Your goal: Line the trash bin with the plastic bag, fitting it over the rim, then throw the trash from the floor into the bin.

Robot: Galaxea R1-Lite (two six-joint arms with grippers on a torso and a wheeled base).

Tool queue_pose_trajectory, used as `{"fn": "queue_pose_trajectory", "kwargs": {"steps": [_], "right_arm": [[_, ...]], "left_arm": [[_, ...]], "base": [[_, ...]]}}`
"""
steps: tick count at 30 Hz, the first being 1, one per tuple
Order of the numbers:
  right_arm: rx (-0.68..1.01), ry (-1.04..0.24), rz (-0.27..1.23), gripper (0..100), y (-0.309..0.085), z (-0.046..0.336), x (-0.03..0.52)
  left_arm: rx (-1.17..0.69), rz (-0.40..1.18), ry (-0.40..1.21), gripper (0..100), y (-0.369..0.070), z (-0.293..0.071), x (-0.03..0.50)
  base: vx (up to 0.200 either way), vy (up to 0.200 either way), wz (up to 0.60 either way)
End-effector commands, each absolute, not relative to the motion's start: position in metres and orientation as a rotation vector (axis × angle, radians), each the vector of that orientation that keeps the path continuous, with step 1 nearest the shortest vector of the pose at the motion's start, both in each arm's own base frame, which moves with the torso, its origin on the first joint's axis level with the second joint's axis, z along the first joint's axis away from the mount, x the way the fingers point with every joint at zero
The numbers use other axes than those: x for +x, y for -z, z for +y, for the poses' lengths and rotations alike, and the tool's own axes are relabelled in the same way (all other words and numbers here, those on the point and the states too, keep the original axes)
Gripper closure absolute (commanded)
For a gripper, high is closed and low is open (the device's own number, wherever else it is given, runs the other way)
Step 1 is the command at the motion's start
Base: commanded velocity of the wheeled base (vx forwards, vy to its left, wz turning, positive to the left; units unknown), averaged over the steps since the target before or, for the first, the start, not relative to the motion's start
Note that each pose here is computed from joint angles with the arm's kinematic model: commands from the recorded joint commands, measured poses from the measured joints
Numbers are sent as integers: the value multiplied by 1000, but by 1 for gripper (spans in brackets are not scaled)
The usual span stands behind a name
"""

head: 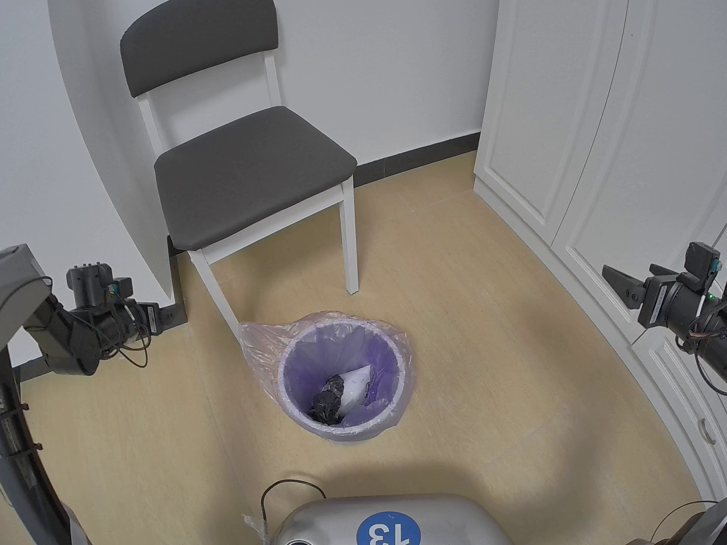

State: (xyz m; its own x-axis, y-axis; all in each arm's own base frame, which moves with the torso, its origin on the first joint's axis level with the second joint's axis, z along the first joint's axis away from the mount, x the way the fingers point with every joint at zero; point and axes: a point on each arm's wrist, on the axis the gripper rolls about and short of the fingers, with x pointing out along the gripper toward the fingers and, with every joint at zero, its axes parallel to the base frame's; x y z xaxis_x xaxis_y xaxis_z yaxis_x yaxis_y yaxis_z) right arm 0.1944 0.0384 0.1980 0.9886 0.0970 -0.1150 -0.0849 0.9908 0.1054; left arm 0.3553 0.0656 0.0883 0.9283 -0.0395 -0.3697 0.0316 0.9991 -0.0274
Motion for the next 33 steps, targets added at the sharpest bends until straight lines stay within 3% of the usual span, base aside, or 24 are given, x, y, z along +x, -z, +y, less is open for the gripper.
{"fn": "queue_pose_trajectory", "kwargs": {"steps": [1, 7, 13, 22, 25, 27, 33], "right_arm": [[191, -21, -102, 0, -247, 36, 169], [216, 91, -313, 0, -273, 16, 100], [90, 126, -347, 0, -258, -6, 5], [50, 150, -361, 0, -247, -27, -98], [49, 154, -361, 0, -245, -28, -105], [51, 161, -360, 0, -241, -30, -123], [60, 171, -379, 0, -247, -30, -133]], "left_arm": [[-51, 43, 77, 0, -198, 48, 252], [-98, -83, 76, 0, -254, 29, 159], [-98, -91, 90, 0, -263, 8, 67], [-109, -47, 181, 0, -243, -10, -21], [-111, -41, 209, 0, -238, -10, -31], [-113, -37, 259, 0, -214, -9, -67], [-105, -11, 250, 0, -168, -6, -104]], "base": [[0, 0, 0], [0, 0, 0], [0, 0, 0], [0, 0, 0], [0, 0, 0], [0, 0, 0], [0, 0, 0]]}}
